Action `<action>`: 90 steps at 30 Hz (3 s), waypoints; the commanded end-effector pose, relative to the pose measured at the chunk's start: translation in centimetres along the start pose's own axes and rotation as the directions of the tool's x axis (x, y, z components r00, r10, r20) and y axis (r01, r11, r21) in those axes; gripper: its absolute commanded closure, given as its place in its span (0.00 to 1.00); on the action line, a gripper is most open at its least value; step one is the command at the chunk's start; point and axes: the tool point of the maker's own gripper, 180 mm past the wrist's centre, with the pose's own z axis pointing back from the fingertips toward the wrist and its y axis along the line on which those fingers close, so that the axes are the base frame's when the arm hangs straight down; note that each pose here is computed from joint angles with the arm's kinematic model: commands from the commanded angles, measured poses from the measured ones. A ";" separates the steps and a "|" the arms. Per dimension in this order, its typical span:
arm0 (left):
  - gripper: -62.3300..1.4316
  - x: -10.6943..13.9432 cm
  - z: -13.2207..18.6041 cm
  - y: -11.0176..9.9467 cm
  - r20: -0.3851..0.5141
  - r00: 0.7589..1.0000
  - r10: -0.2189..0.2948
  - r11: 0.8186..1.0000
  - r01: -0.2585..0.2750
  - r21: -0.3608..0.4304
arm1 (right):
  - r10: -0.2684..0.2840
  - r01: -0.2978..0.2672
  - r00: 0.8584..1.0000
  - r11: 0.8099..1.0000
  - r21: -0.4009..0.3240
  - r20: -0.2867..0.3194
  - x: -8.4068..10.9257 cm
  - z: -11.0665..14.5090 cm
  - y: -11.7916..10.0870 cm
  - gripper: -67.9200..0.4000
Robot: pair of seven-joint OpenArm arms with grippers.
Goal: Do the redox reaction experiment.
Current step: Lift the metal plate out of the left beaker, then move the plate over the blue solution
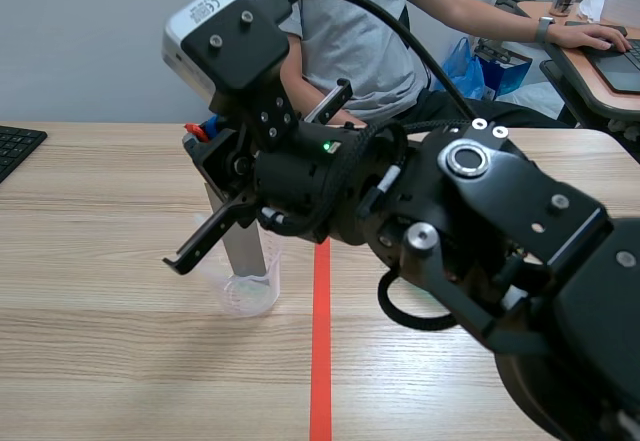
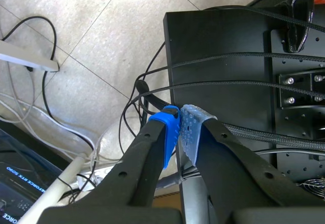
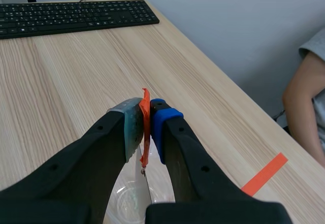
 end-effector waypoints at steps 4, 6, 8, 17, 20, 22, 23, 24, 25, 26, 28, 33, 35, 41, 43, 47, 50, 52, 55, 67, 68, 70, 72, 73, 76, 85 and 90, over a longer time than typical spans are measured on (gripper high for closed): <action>0.90 0.6 0.1 0.0 0.022 1.000 0.003 1.000 -0.003 0.002 | -0.025 0.025 0.999 1.000 0.000 0.032 1.8 -0.5 -1.1 0.98; 0.90 0.6 0.1 0.0 0.025 1.000 0.003 1.000 -0.004 0.002 | -0.032 0.032 0.999 0.999 0.003 0.021 1.8 -0.5 -1.3 0.98; 0.90 0.6 0.1 0.0 0.025 1.000 0.003 1.000 -0.004 0.002 | -0.042 0.042 0.999 0.999 0.006 0.012 1.8 -0.6 -1.4 0.98; 0.90 0.6 0.1 0.0 0.025 1.000 0.004 1.000 -0.004 0.002 | -0.023 0.024 0.999 0.999 -0.037 0.033 3.7 0.1 -3.1 0.98; 0.90 0.6 0.1 0.0 0.024 1.000 0.004 1.000 -0.004 0.002 | -0.003 0.005 0.999 0.999 -0.046 0.047 4.9 0.6 -3.6 0.98; 0.90 0.6 0.1 0.0 0.024 1.000 0.004 1.000 -0.004 0.002 | 0.007 -0.004 0.999 0.998 -0.060 0.052 5.6 1.0 -4.1 0.98; 0.90 0.6 0.1 0.0 0.024 1.000 0.004 1.000 -0.004 0.002 | 0.012 -0.008 0.998 0.998 -0.067 0.054 5.9 1.2 -4.3 0.98; 0.90 0.6 0.1 0.0 0.024 1.000 0.004 1.000 -0.004 0.002 | 0.017 -0.013 0.998 0.997 -0.075 0.053 6.2 1.4 -4.5 0.98; 0.90 0.6 0.1 0.0 0.024 1.000 0.004 1.000 -0.004 0.002 | 0.022 -0.018 0.998 0.997 -0.080 0.054 6.4 1.6 -4.7 0.98; 0.90 0.6 0.1 0.0 0.024 1.000 0.004 1.000 -0.004 0.002 | 0.028 -0.023 0.998 0.996 -0.081 0.057 6.7 1.8 -4.9 0.98; 0.90 0.6 0.1 0.0 0.024 1.000 0.004 1.000 -0.004 0.002 | 0.028 -0.023 0.998 0.997 -0.074 0.061 7.0 2.2 -5.2 0.98; 0.90 0.6 0.1 0.0 0.024 1.000 0.004 1.000 -0.004 0.002 | 0.025 -0.019 0.998 0.995 -0.101 0.053 6.7 3.6 -7.0 0.98; 0.90 0.6 0.1 0.0 0.024 1.000 0.004 1.000 -0.004 0.002 | 0.034 -0.029 0.999 0.995 -0.099 0.041 6.3 4.1 -7.6 0.98; 0.90 0.6 0.1 -0.1 0.024 1.000 0.004 1.000 -0.005 0.001 | 0.047 -0.046 0.999 0.992 -0.121 0.003 5.0 6.2 -9.9 0.98; 0.90 0.6 0.1 -0.1 0.025 1.000 0.004 1.000 -0.004 0.001 | 0.054 -0.055 0.999 0.990 -0.134 -0.008 4.7 7.1 -10.8 0.98; 0.90 0.6 0.1 -0.1 0.025 1.000 0.004 1.000 -0.004 0.001 | 0.071 -0.071 0.997 0.985 -0.155 -0.008 4.4 9.0 -12.5 0.98; 0.90 0.6 0.1 0.0 0.024 1.000 0.004 1.000 -0.004 0.001 | 0.087 -0.088 0.996 0.983 -0.160 -0.011 4.4 10.3 -13.5 0.98; 0.90 0.6 0.1 -0.1 0.025 1.000 0.005 1.000 -0.005 0.001 | 0.093 -0.094 0.996 0.983 -0.156 -0.009 4.5 11.1 -13.9 0.98; 0.90 0.6 0.1 -0.1 0.026 1.000 0.005 1.000 -0.005 0.001 | 0.111 -0.113 0.994 0.984 -0.140 -0.024 4.6 12.0 -14.4 0.98; 0.90 2.5 2.2 1.4 0.094 0.996 -0.015 1.000 0.013 0.013 | 0.104 -0.103 0.995 0.989 -0.103 0.005 5.7 14.6 -16.4 0.98; 0.90 2.8 2.5 1.5 0.101 0.995 -0.021 1.000 0.020 0.012 | 0.100 -0.099 0.995 0.989 -0.109 0.002 5.6 14.8 -16.7 0.98; 0.90 3.4 3.2 1.7 0.121 0.992 -0.035 0.999 0.034 0.014 | 0.096 -0.096 0.995 0.989 -0.117 -0.006 5.1 15.1 -17.3 0.98; 0.90 4.0 3.9 2.0 0.143 0.989 -0.050 0.999 0.048 0.016 | 0.090 -0.091 0.996 0.990 -0.112 -0.010 4.7 15.3 -17.7 0.98; 0.90 4.4 4.3 2.1 0.158 0.986 -0.058 0.998 0.056 0.018 | 0.085 -0.086 0.996 0.990 -0.116 -0.014 4.4 15.4 -18.0 0.98; 0.90 5.9 5.4 2.6 0.207 0.976 -0.072 0.997 0.067 0.029 | 0.071 -0.073 0.997 0.988 -0.134 -0.024 3.6 15.8 -18.8 0.98; 0.90 11.5 6.1 2.0 0.334 0.930 -0.156 0.985 0.172 -0.020 | 0.054 -0.057 0.998 0.990 -0.127 -0.027 2.8 16.2 -19.3 0.98; 0.90 15.4 6.3 0.6 0.444 0.875 -0.192 0.968 0.243 -0.059 | 0.054 -0.057 0.998 0.990 -0.127 -0.027 2.8 16.2 -19.3 0.98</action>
